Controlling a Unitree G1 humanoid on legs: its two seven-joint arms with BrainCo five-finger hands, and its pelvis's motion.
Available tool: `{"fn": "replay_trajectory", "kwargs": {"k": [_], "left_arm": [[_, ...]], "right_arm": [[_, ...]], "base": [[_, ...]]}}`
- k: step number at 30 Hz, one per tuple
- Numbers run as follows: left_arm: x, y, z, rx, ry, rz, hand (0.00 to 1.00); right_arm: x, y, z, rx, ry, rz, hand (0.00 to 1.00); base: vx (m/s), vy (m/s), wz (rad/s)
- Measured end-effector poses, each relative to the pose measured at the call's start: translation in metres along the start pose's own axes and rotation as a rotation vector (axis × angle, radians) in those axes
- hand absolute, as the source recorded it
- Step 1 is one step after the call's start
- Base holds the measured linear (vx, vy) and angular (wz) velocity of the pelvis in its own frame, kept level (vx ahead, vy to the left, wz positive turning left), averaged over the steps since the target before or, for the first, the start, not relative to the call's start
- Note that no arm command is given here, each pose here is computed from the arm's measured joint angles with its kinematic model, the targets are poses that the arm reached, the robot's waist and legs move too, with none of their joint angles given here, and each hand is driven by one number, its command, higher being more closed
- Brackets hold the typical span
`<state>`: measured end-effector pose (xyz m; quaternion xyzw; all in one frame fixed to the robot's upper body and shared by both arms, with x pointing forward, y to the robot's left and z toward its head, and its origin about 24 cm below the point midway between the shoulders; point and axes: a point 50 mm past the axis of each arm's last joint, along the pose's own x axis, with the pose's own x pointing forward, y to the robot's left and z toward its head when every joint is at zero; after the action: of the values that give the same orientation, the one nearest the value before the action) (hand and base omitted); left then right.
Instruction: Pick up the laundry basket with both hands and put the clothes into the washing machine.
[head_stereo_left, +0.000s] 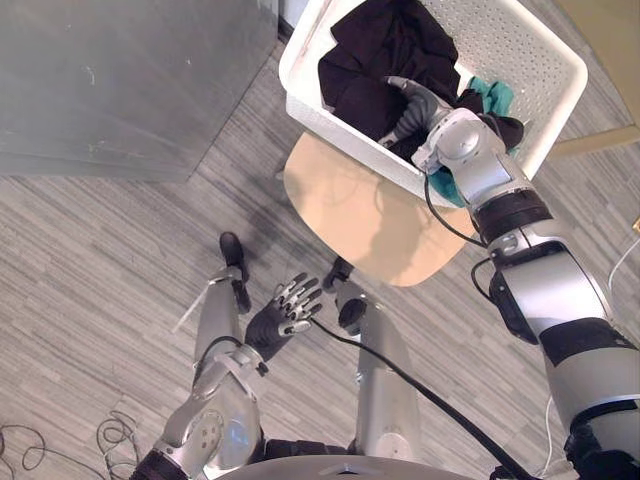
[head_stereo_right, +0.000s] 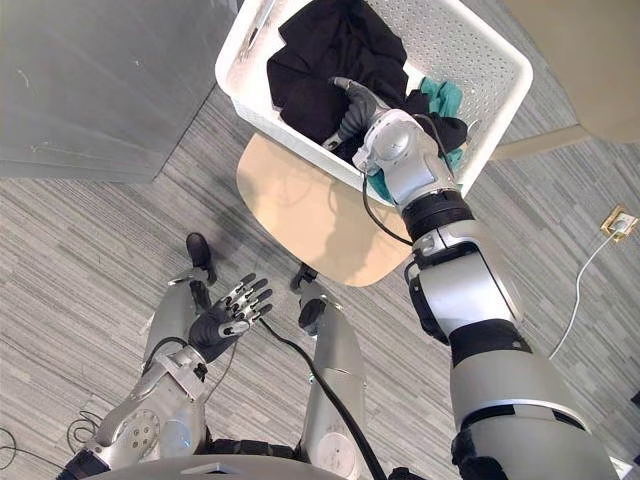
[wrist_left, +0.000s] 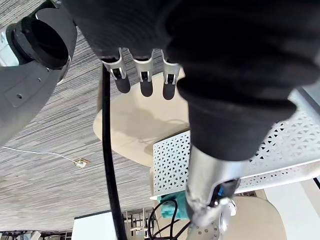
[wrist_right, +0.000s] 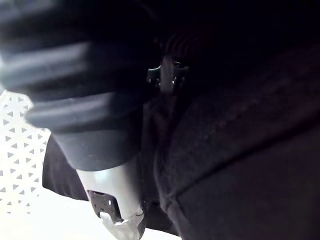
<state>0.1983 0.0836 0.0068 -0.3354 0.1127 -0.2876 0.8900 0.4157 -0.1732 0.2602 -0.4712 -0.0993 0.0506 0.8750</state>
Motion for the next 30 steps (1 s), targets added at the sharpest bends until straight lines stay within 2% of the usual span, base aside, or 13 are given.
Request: {"fn": "replay_trajectory", "kwargs": {"k": [10, 30], "left_arm": [[0.005, 0.003, 0.001, -0.031, -0.066, 0.038, 0.0], [0.005, 0.013, 0.006, -0.041, -0.124, 0.106, 0.0]], "right_arm": [[-0.004, -0.035, -0.001, -0.009, 0.004, -0.117, 0.0], [-0.008, -0.027, -0.03, 0.076, 0.084, -0.114, 0.0]], "base": [[0.01, -0.002, 0.0], [0.04, 0.002, 0.04]]}}
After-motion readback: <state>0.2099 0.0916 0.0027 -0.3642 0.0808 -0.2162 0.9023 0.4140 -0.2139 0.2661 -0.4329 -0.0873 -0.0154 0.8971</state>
